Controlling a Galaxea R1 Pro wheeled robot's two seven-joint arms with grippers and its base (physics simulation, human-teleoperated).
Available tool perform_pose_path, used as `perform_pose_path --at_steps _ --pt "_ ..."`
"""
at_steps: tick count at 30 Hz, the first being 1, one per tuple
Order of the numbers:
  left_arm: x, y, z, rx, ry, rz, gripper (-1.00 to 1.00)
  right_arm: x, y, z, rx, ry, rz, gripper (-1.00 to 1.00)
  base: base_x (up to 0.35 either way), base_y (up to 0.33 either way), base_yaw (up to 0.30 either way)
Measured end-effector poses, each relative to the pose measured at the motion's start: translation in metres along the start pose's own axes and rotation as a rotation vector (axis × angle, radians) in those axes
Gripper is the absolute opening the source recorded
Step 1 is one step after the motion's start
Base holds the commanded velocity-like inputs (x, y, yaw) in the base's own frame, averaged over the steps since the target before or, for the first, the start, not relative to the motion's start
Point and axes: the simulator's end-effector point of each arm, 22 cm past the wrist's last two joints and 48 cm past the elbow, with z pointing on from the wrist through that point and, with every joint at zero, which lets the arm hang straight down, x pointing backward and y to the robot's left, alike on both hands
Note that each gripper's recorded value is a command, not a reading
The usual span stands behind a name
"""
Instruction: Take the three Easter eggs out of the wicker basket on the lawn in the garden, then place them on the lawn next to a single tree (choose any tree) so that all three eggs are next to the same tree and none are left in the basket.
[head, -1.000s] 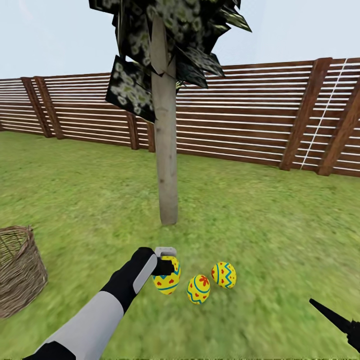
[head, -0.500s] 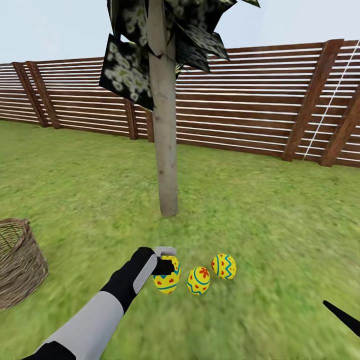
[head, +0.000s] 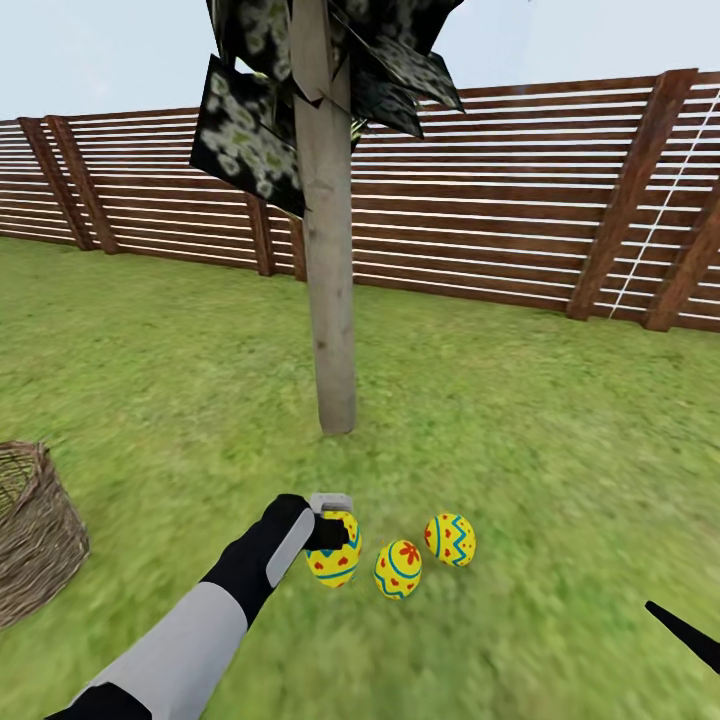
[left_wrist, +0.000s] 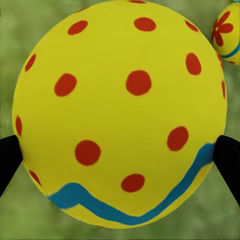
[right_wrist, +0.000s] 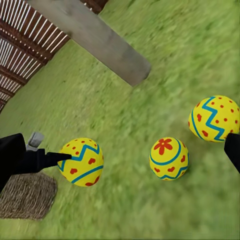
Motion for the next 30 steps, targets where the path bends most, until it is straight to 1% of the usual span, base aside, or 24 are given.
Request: perform_pose_path --at_steps 7,18,30 --pt "0.0 0.0 0.0 -0.001 -0.001 0.0 -1.0 0.0 0.0 0.0 0.0 0.0 0.0 1.0 0.239 0.0 0.0" --pt "-0.005 -0.002 -0.002 0.003 -0.017 0.0 -1.0 0.0 0.0 0.0 0.002 0.001 -0.001 1.0 0.023 0.0 0.0" --pt "0.012 0.002 0.021 0.008 0.032 -0.012 -1.0 0.011 -0.015 0.006 0.032 0.035 0.018 1.0 0.0 0.0 0.0"
